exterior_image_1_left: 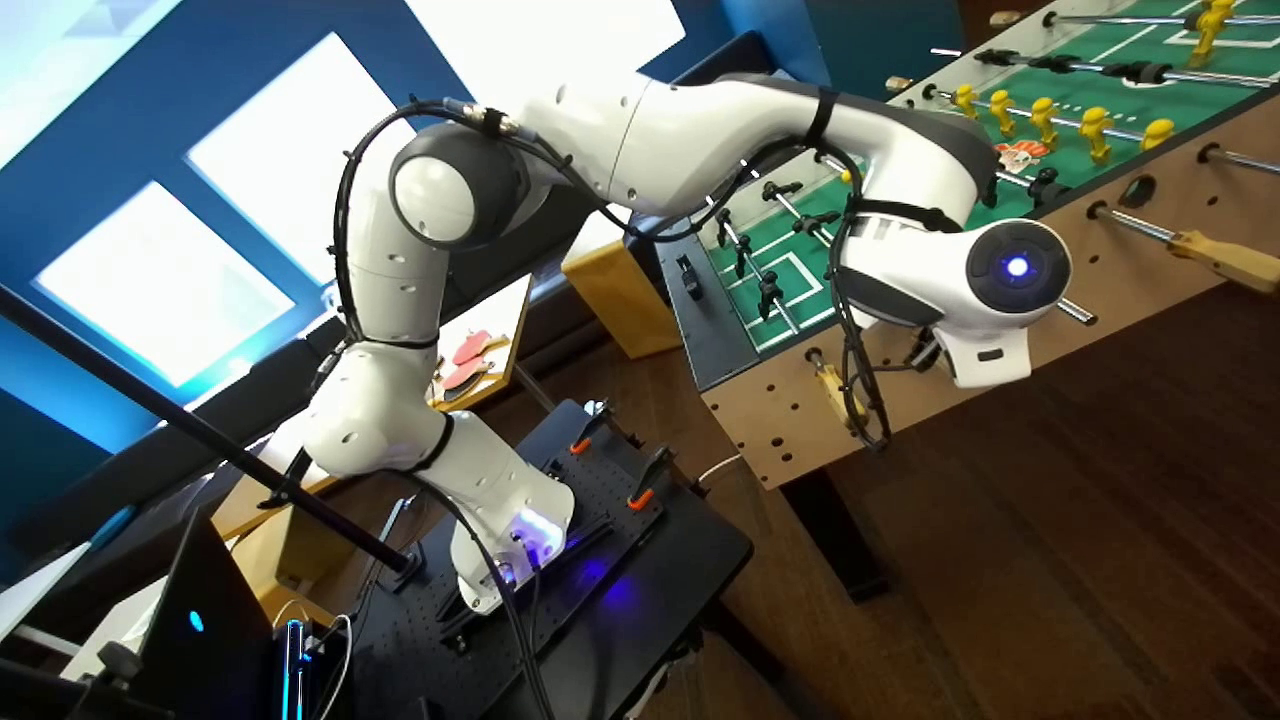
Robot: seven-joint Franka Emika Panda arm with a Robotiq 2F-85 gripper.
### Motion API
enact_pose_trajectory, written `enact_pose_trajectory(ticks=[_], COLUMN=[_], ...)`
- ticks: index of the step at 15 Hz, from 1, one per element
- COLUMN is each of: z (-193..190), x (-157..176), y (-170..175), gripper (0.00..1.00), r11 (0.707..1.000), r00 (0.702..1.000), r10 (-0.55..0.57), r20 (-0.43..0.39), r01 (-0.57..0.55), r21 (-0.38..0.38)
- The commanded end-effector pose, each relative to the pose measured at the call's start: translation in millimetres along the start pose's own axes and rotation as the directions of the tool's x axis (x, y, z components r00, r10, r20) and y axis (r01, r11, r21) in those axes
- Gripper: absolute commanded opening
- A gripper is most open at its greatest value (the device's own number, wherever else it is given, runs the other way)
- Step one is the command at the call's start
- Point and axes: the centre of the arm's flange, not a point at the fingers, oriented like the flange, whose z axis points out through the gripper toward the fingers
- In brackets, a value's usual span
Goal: Pull the third rod to the right
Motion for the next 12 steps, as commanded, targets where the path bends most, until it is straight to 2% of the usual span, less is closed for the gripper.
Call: enact_pose_trajectory(ticks=[1, 3, 11, 12], z=[3, 7, 34, 36], x=[-3, -2, 31, 33], y=[-9, -10, -13, -13], gripper=[1.0, 1.0, 1.0, 0.75], r11=[0.986, 0.974, 0.944, 0.942], r00=[0.991, 0.983, 0.951, 0.949], r10=[0.133, 0.178, 0.282, 0.286], r20=[-0.022, -0.05, -0.123, -0.13], r01=[-0.134, -0.183, -0.298, -0.304], r21=[-0.103, -0.132, -0.139, -0.141])
